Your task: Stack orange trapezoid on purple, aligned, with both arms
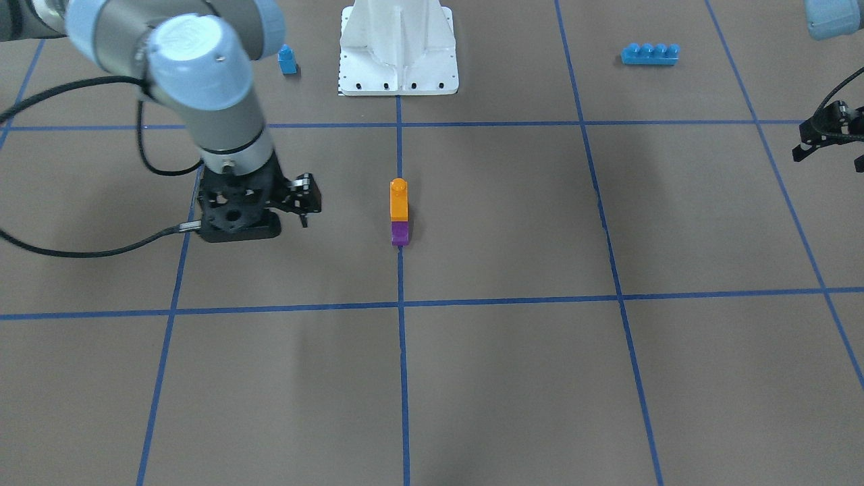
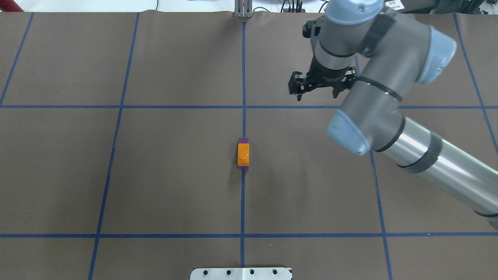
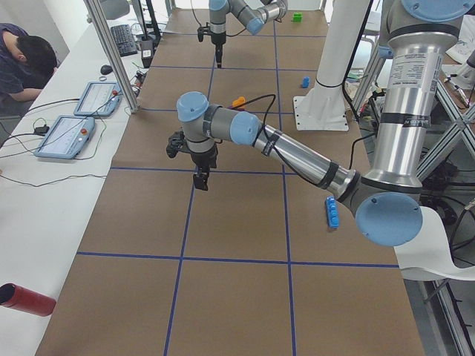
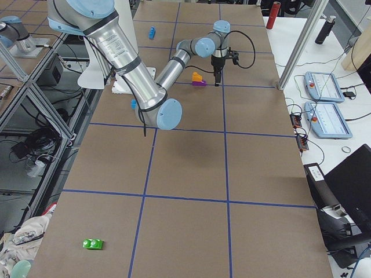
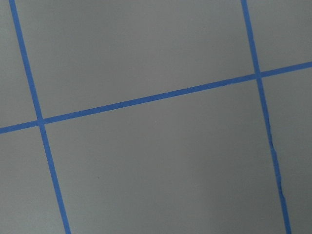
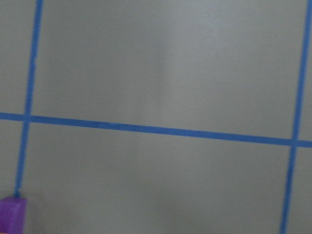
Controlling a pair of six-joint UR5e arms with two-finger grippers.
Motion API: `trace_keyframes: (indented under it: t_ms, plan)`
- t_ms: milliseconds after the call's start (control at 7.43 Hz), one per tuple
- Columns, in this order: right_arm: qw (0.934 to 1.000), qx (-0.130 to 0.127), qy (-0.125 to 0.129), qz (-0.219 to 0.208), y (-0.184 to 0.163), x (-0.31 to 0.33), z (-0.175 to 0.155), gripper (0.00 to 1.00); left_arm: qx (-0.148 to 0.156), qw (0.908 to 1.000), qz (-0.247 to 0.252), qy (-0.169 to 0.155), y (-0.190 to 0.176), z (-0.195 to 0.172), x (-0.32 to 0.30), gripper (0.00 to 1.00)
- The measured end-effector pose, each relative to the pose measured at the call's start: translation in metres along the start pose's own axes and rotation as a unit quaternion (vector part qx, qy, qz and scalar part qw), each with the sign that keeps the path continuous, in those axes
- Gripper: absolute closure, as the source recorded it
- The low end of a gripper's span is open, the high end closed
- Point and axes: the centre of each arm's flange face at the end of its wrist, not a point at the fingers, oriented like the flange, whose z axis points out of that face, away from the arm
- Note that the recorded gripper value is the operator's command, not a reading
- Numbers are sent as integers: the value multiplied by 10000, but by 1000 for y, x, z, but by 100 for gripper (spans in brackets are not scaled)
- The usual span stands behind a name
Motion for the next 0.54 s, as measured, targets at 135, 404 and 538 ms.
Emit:
trace_keyframes:
  t_ms: [135,404,538]
  plan:
    - [9995,-47,49,-300,-10,84,-9,0,-17,9999,-147,-23,18,12,-27,0]
    - [9962,-138,183,-838,-15,242,-26,0,61,9991,-404,-82,41,35,-84,0]
    - [9949,-218,166,-970,-7,306,-28,0,172,9990,-404,-105,46,38,-102,0]
